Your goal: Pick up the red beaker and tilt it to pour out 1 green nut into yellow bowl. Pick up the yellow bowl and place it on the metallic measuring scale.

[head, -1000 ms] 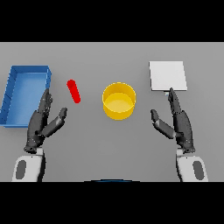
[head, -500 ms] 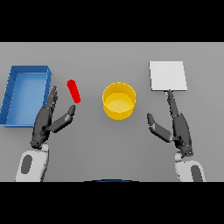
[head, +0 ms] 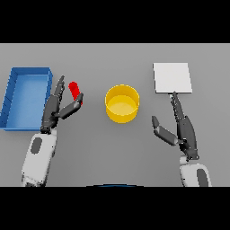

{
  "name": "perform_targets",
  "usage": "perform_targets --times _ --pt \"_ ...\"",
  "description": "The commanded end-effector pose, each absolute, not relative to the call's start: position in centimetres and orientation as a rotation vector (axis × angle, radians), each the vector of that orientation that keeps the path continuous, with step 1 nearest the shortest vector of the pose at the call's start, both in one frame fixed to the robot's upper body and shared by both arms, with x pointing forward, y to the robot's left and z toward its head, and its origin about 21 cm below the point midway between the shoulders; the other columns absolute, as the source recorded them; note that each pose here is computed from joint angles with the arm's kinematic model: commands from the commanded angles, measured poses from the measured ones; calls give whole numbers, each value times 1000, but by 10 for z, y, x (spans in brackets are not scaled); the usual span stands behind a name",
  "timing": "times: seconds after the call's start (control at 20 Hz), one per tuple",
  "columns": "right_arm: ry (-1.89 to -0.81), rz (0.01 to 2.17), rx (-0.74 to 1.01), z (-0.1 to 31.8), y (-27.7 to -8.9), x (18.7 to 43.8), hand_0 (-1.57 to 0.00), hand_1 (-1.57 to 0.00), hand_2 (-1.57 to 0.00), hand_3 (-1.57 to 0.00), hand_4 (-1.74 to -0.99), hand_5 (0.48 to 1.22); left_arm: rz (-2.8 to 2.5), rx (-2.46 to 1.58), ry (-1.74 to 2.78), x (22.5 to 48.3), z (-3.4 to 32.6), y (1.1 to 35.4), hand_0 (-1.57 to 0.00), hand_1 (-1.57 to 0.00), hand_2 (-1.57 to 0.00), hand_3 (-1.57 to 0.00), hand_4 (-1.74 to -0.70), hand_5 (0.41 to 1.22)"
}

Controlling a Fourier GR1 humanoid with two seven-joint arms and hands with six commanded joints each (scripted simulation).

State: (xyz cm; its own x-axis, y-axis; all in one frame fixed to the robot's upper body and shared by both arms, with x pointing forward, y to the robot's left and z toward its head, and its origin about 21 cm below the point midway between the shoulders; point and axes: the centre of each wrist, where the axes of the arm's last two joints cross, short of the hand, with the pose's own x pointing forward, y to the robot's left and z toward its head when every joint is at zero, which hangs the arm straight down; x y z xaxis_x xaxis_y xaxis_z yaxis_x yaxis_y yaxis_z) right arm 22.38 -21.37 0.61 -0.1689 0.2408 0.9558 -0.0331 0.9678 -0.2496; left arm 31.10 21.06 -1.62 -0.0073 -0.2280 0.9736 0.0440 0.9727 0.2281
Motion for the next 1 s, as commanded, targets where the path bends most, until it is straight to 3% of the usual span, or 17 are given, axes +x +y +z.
perform_targets --times 0.0,0.75,0.8,0.85,0.95 --pt "-1721 243 -161 6 -213 223 1 1 1 1 -1233 666 -212 139 -1575 316 -18 211 1 1 1 1 -1175 635" --pt "-1727 245 -154 9 -215 218 1 1 1 1 -1259 691 -261 195 -1635 365 -32 187 1 -24 -41 1 -1297 715" --pt "-1726 241 -166 10 -218 220 1 1 1 1 -1255 691 -250 194 -1639 365 -36 185 -93 -141 -150 -47 -1324 741" --pt "-1721 245 -166 10 -217 222 1 1 1 1 -1252 690 -233 199 -1639 366 -38 182 -322 -364 -358 -218 -1355 770" --pt "-1724 247 -177 12 -218 221 1 1 1 1 -1245 692 -219 201 -1630 370 -39 176 -772 -799 -794 -584 -1480 933"
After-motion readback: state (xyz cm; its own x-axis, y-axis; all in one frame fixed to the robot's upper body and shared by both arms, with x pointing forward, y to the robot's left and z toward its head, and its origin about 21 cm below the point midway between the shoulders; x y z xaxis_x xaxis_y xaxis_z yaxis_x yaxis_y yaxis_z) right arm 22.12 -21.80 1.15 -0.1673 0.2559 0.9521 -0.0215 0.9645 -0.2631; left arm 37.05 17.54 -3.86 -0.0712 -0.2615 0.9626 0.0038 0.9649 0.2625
